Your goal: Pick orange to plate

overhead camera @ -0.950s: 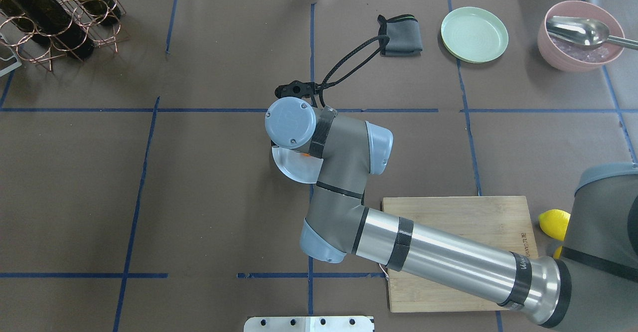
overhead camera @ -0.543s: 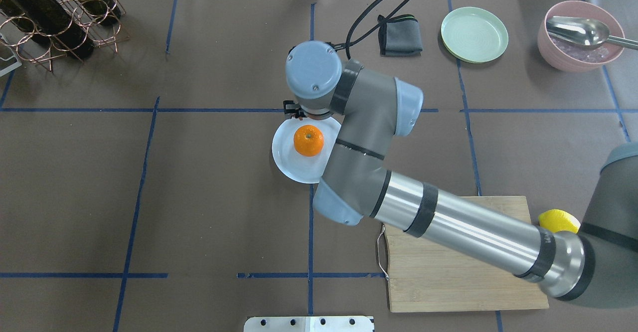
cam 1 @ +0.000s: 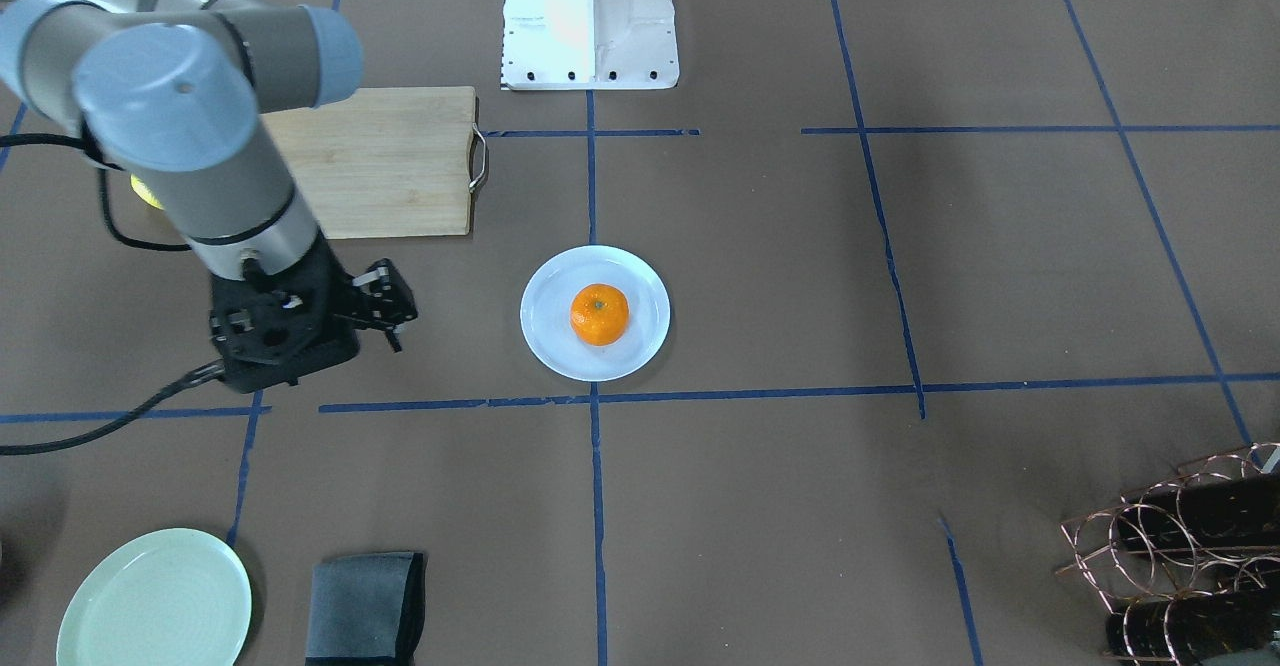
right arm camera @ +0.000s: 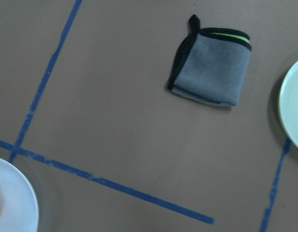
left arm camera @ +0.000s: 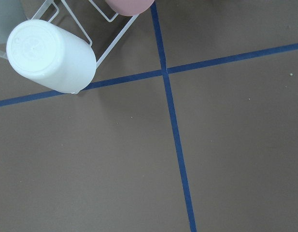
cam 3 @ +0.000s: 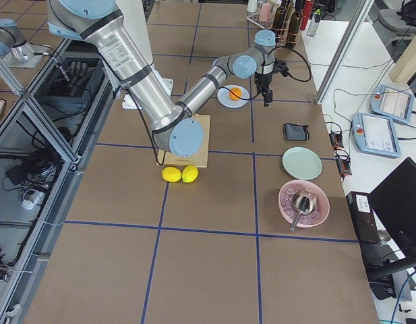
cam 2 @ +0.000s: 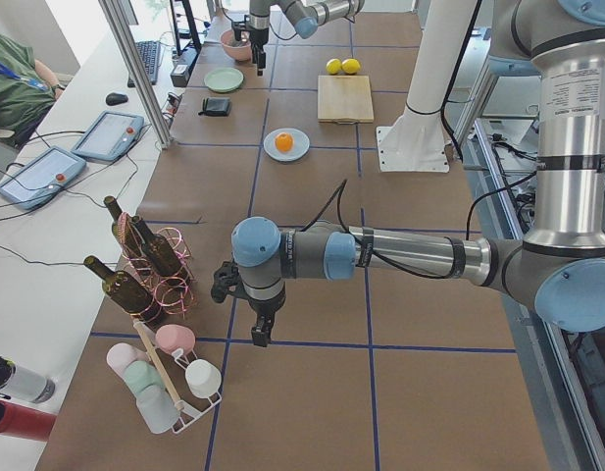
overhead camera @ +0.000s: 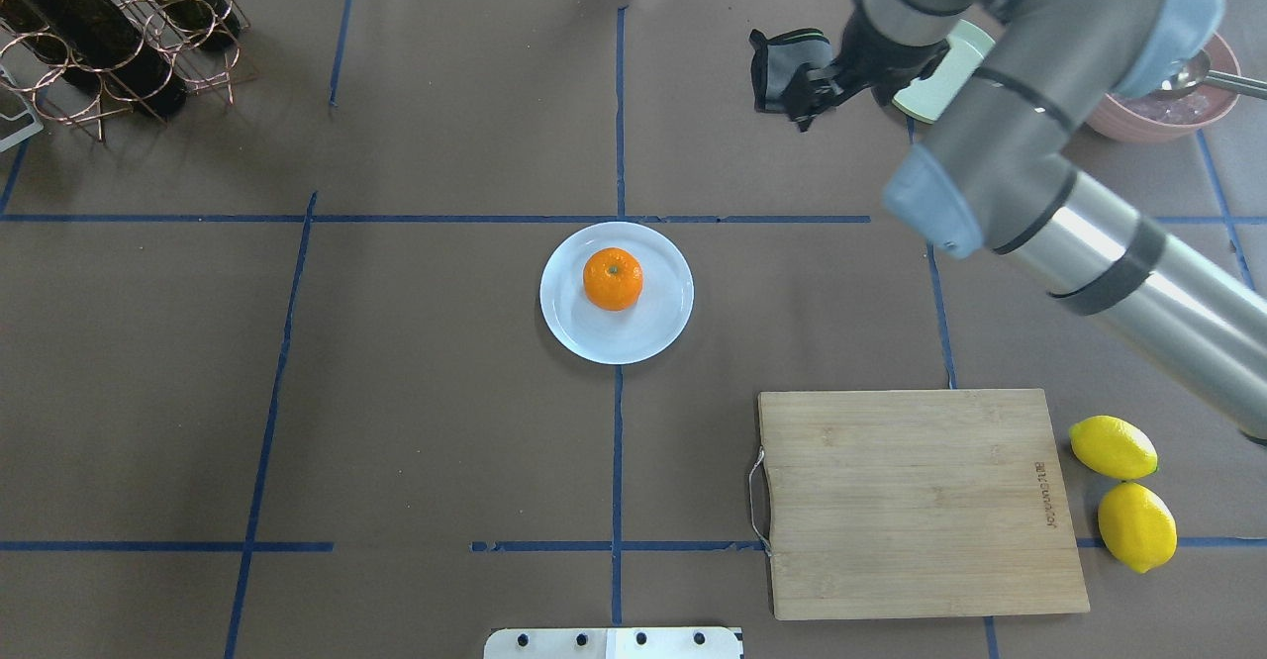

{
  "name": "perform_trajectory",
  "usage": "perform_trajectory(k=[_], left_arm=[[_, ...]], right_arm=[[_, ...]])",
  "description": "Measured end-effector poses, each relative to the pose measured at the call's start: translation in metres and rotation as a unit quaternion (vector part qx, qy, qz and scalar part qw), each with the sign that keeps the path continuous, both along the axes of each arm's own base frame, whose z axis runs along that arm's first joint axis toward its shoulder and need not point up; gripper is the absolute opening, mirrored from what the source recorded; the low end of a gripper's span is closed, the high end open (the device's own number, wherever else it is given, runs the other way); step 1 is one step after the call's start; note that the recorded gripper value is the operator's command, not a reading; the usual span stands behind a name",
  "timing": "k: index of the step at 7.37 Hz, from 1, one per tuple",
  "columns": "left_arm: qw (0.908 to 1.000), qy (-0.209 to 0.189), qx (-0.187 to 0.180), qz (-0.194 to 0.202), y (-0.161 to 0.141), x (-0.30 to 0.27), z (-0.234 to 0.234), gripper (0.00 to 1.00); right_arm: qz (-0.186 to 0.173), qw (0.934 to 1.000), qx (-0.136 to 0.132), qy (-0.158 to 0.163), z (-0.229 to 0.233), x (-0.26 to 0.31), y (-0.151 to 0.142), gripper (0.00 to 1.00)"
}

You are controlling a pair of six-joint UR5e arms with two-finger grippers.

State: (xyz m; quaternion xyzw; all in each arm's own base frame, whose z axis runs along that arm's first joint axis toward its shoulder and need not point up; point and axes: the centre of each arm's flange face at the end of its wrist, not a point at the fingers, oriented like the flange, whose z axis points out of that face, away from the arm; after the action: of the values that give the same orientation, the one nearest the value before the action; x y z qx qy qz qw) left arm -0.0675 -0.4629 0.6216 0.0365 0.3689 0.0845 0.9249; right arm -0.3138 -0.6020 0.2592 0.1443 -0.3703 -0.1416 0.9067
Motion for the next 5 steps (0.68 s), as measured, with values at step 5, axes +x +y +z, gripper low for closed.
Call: perform_trajectory(k=[5], left_arm=[[0.9999,0.011,-0.002,-0.002,0.001,0.000,0.000,1.00]], right_arm=[[-0.057,0.9963,-0.002,0.064,0.222,0.279,0.036,1.00]])
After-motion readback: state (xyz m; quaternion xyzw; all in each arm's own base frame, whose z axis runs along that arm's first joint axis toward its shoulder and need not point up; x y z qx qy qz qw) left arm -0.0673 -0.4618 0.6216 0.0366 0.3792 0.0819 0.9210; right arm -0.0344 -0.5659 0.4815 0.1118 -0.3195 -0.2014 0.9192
